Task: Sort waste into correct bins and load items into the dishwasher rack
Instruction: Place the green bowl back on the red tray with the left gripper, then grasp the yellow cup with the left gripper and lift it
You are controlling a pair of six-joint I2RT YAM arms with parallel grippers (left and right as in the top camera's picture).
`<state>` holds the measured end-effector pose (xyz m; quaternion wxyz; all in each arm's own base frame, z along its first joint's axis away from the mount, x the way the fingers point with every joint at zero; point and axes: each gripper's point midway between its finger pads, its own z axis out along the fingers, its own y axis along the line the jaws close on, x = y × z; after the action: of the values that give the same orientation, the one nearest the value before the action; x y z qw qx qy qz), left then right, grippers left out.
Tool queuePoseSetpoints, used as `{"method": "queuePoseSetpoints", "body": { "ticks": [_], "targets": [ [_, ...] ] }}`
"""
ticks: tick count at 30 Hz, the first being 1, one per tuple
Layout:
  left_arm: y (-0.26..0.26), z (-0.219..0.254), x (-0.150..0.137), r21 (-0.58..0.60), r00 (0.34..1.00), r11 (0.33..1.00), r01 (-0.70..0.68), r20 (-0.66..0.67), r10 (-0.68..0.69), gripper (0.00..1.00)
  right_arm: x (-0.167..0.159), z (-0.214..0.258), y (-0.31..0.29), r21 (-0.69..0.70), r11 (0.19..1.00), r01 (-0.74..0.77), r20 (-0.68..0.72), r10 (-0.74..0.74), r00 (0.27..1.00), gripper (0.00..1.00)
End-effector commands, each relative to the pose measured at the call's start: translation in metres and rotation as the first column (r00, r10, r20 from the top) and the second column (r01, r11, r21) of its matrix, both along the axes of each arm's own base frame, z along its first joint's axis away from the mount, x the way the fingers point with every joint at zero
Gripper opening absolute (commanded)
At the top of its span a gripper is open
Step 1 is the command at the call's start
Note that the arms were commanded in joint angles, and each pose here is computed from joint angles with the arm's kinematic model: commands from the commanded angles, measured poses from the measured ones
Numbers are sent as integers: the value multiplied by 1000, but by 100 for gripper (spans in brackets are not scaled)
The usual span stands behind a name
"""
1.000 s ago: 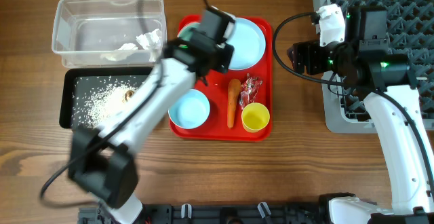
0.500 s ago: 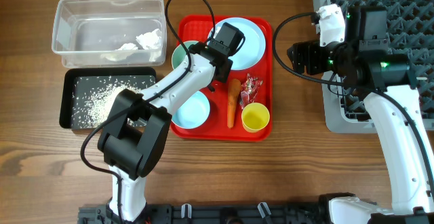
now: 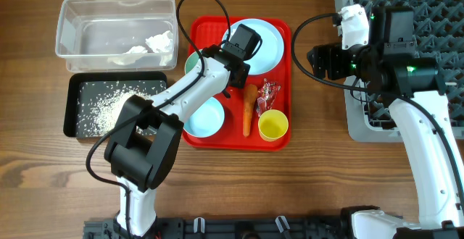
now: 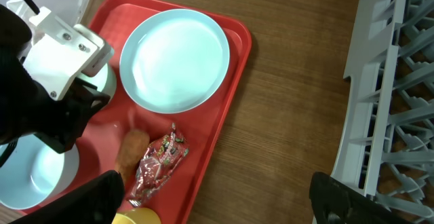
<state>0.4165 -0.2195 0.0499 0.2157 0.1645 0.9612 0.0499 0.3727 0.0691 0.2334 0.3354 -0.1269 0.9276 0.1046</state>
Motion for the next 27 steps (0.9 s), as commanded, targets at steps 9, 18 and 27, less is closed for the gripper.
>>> {"method": "queuePoseSetpoints", "body": {
  "ticks": [9,18,27],
  "targets": [
    [-12,62,-20,-187,999,982,-41,-5,41,63,5,3,-2,-6,1000,16,8,-16,1000,95],
    [-54,71,-71,-362,970,926,110,-163,-179,78,5,3,-2,-6,1000,16,8,-16,1000,95],
    [-81,71,-135,-459,861,855,241,-305,-406,87,5,2,-2,-6,1000,16,5,-16,1000,94]
  ]
}}
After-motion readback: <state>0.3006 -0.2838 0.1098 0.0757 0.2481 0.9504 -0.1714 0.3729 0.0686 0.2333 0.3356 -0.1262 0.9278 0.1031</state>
